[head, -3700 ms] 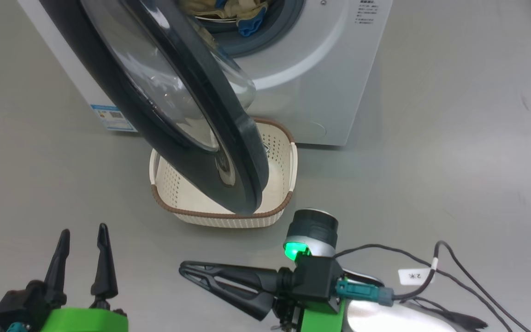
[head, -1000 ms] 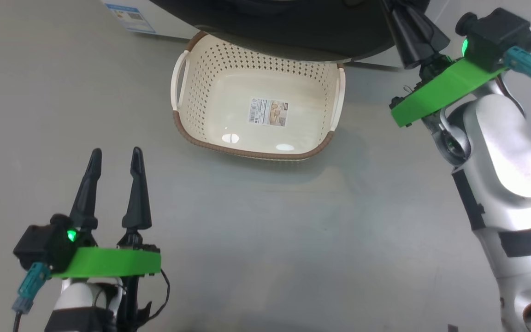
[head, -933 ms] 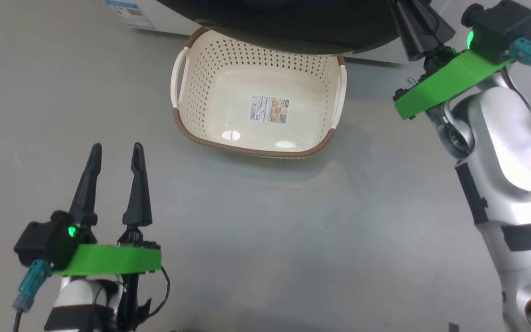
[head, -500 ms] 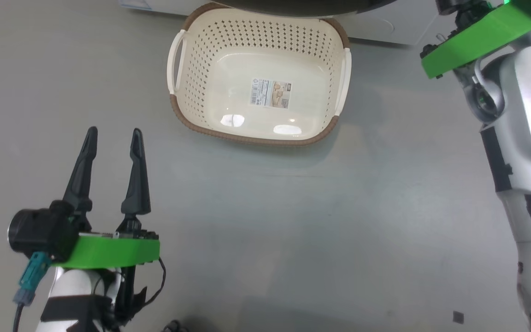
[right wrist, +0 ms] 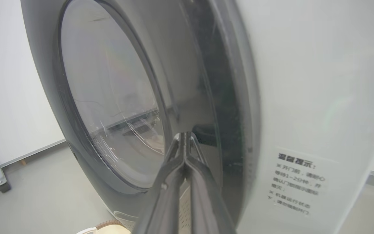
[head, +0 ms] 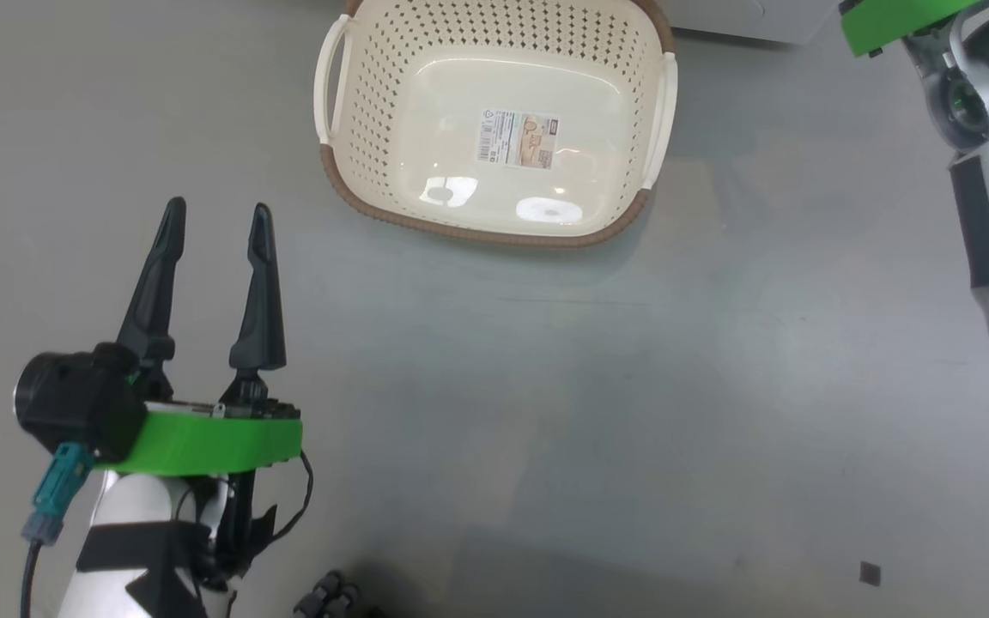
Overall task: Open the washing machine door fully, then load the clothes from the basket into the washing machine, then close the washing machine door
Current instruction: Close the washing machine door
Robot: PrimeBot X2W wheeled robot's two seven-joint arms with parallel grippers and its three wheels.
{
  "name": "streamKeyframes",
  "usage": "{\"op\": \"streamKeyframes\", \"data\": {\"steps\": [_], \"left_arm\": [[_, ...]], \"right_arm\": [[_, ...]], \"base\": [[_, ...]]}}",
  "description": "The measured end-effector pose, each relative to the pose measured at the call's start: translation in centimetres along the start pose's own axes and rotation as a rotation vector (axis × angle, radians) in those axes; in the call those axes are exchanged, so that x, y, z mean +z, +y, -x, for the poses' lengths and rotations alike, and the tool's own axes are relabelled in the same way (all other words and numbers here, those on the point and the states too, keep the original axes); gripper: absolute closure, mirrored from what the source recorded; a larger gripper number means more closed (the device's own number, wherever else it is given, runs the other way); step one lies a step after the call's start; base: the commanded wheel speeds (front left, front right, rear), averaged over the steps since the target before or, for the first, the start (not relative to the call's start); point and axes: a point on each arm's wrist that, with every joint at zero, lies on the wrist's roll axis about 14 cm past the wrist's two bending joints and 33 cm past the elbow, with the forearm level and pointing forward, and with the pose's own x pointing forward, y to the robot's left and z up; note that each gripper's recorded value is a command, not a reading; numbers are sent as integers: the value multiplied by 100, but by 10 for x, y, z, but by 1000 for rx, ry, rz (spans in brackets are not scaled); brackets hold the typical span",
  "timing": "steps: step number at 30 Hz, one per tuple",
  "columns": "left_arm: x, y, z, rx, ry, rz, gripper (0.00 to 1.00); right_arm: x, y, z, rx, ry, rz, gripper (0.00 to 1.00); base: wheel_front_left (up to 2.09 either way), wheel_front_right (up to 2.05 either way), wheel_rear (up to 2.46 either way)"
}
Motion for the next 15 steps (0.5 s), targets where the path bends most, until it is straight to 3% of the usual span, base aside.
{"op": "streamKeyframes", "data": {"steps": [15], "left_arm": [[-3, 1, -5, 6, 3, -1, 0]], "right_arm": [[-9, -1, -8, 6, 11, -8, 100]], "base": [[0, 0, 0]]}}
